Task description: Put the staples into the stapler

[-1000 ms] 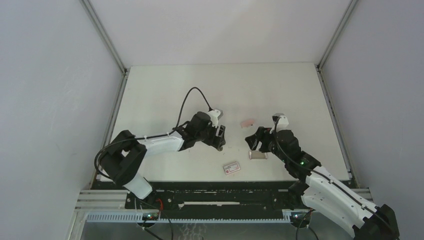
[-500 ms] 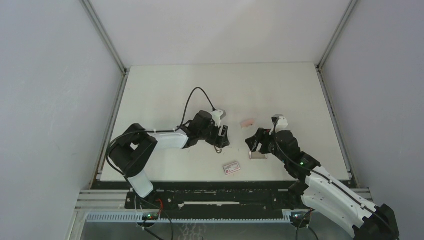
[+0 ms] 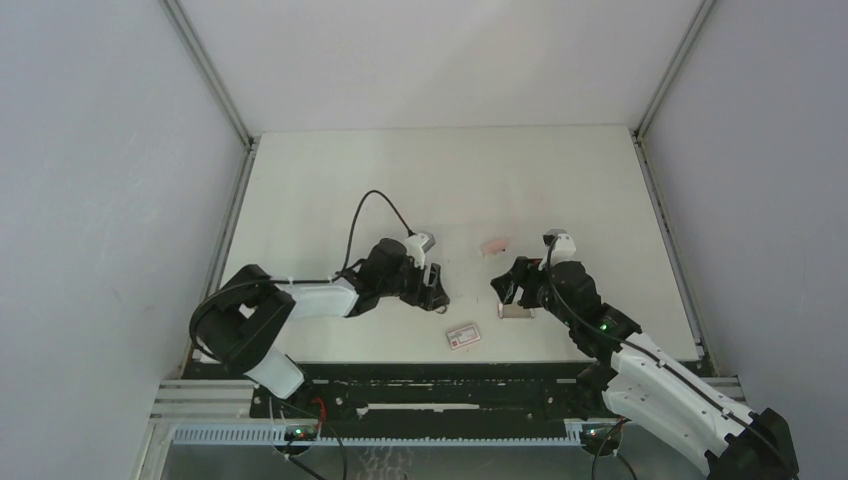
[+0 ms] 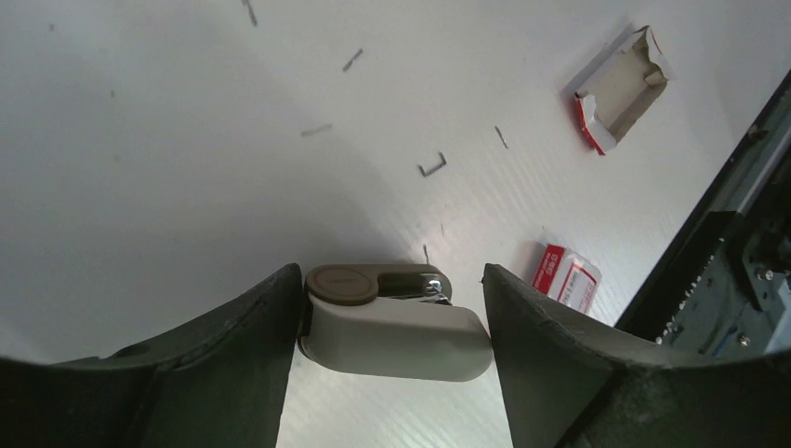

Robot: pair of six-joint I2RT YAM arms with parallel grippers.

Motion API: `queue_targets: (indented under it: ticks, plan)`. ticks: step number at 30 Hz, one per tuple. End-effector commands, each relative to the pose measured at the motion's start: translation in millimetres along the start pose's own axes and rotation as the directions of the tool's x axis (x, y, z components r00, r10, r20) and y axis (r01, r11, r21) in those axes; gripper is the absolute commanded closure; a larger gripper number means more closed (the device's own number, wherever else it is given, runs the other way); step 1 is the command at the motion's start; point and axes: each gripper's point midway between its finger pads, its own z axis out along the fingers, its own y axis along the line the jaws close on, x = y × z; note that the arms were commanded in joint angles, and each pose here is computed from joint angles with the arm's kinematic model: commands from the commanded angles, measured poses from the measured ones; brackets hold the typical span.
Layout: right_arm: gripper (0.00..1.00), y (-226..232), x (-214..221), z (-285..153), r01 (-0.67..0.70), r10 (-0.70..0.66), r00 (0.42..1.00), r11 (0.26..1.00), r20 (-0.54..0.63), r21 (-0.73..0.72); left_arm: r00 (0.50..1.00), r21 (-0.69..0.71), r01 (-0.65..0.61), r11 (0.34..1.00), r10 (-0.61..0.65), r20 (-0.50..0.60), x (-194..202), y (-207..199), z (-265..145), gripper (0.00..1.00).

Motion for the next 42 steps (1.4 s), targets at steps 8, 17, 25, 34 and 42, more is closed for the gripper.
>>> queue_targets:
  ticks: [8,17,25,34,42]
  plan:
    - [0.31,2,-6,2,-0.004,0.004,1.0,1.0,0.021,-0.009,0.996,0.084,0.075,0.994,-0.08,0.05,24,-15,-37,0.26]
    - [0.31,3,-5,2,-0.004,0.005,1.0,1.0,0.016,-0.013,0.997,-0.006,0.032,0.999,-0.031,0.066,14,-2,-38,0.17]
    - [0.29,4,-4,0,0.019,-0.019,1.0,0.999,0.011,-0.028,0.987,-0.115,-0.061,0.991,0.077,0.141,-1,11,-63,0.1]
    - [0.29,7,-2,3,0.019,-0.019,1.0,0.999,0.0,-0.041,0.991,-0.026,0.034,0.999,-0.031,0.129,30,-16,-80,0.12]
    - [0.29,9,-1,5,0.012,-0.013,1.0,0.999,-0.004,-0.046,0.979,0.014,0.169,0.985,-0.17,0.115,51,-28,-80,0.12]
